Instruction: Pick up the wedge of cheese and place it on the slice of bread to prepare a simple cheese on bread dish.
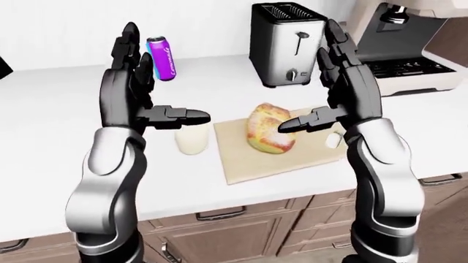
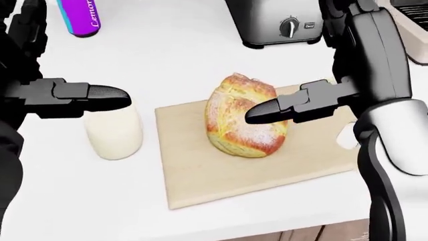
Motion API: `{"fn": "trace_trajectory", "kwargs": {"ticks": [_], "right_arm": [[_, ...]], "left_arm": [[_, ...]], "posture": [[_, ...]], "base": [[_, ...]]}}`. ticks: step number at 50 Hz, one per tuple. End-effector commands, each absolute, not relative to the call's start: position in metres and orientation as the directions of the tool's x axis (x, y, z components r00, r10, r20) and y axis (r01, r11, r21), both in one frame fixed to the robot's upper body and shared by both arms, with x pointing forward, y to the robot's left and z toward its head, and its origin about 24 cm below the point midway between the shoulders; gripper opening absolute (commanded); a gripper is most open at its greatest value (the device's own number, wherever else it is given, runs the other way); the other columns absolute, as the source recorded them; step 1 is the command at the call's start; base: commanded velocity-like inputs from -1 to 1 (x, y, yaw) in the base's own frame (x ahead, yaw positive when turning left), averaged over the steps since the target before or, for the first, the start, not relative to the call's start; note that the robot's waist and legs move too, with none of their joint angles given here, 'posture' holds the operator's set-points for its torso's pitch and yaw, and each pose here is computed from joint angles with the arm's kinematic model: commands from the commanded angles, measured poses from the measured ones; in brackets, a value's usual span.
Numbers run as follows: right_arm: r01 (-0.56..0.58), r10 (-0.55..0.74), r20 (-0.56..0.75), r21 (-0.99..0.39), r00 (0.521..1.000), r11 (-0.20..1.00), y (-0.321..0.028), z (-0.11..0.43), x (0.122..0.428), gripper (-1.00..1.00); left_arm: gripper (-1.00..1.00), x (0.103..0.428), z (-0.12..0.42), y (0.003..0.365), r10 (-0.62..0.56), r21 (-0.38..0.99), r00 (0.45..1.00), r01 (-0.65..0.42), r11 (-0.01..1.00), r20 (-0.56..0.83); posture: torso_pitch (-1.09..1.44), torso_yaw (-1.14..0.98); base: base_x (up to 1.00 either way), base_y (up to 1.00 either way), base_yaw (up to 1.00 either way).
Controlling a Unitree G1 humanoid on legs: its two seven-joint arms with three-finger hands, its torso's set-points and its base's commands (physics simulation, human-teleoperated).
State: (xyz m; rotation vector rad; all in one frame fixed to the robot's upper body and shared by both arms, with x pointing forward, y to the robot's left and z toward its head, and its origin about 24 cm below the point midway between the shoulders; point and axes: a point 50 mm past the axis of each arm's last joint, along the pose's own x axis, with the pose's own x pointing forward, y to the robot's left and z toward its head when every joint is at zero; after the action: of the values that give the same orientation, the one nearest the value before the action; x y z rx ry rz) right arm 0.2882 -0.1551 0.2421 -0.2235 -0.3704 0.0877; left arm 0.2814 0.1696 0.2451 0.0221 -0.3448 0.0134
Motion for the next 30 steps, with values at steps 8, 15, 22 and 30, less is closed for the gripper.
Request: {"fn": "trace_trajectory", "kwargs": {"ticks": [8, 15, 22, 30], "right_arm": [[-0.032, 0.153, 0.474, -0.254, 0.867, 0.967, -0.15, 0.265, 0.279, 1.0], [-0.028, 0.151, 0.477, -0.255, 0.866, 0.966, -0.15, 0.269, 0.277, 1.0], [-0.028, 0.155, 0.476, -0.263, 0.866, 0.964, -0.15, 0.268, 0.277, 1.0], [-0.023, 0.149, 0.475, -0.261, 0.867, 0.965, -0.151, 0.266, 0.277, 1.0]], "left_arm": [[1.0, 0.273, 0.267, 0.173, 0.02, 0.03, 0.893, -0.038, 0.999, 0.449], [1.0, 0.279, 0.271, 0.17, -0.026, 0.1, 0.896, -0.021, 0.995, 0.442], [1.0, 0.278, 0.272, 0.173, -0.045, 0.155, 0.897, -0.026, 0.988, 0.439], [1.0, 0.276, 0.274, 0.181, -0.065, 0.26, 0.891, -0.06, 0.964, 0.449]], "posture": [[0.0, 0.0], [0.0, 0.0], [0.0, 0.0], [0.0, 0.0]], "base": [[0.14, 0.0, 0.0], [0.0, 0.0, 0.0], [0.0, 0.0, 0.0], [0.0, 0.0, 0.0]]}}
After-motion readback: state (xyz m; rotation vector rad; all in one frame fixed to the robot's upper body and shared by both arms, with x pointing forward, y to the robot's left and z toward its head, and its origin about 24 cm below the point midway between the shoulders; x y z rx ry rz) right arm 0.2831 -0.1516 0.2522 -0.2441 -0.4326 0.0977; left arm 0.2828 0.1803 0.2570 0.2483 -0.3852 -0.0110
